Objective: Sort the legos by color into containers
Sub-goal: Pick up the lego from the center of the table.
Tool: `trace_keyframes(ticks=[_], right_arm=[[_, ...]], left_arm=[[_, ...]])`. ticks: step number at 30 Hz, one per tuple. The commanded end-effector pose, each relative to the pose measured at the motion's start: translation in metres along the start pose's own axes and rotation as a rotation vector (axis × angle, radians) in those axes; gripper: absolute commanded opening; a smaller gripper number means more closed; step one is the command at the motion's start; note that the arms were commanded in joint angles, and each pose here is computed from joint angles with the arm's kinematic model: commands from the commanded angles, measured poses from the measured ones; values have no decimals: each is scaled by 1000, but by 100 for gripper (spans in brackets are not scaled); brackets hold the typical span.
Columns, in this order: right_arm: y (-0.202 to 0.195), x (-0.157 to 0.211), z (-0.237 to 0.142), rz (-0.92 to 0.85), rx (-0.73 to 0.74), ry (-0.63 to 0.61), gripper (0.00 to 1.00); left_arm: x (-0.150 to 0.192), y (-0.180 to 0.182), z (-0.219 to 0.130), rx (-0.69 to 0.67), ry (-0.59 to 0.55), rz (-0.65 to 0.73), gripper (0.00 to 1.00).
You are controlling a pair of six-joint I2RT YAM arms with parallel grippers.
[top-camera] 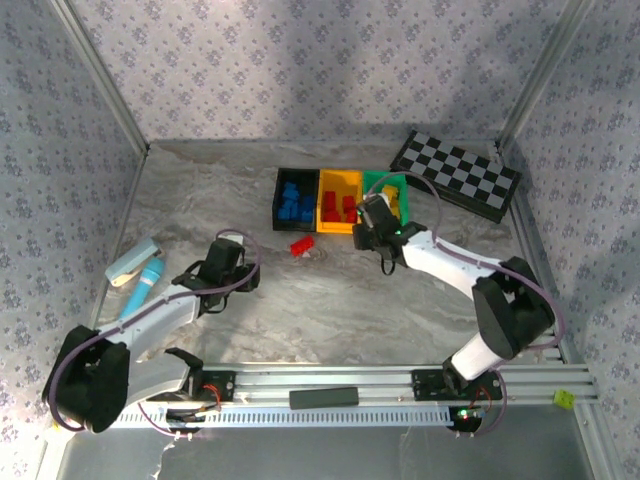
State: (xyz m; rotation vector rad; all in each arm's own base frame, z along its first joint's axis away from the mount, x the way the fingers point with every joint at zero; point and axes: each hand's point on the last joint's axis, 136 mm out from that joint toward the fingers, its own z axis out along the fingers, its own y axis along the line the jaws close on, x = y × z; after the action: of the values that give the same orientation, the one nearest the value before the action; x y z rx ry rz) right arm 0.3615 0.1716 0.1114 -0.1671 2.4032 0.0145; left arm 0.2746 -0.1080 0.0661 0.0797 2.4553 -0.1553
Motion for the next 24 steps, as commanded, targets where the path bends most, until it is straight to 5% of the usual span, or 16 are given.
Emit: trace_keyframes(ticks=[1, 10, 24], right_arm=[[-21, 0, -10, 3, 31, -48, 64], [-46, 17, -8, 123, -12, -73, 64], [-40, 22, -2, 161, -57, -51, 64]], left_arm=[[-21, -25, -6, 108, -26, 11, 68], [-38, -87, 13, 267, 10, 93, 70], [-66, -137, 65, 286, 113, 337, 65]])
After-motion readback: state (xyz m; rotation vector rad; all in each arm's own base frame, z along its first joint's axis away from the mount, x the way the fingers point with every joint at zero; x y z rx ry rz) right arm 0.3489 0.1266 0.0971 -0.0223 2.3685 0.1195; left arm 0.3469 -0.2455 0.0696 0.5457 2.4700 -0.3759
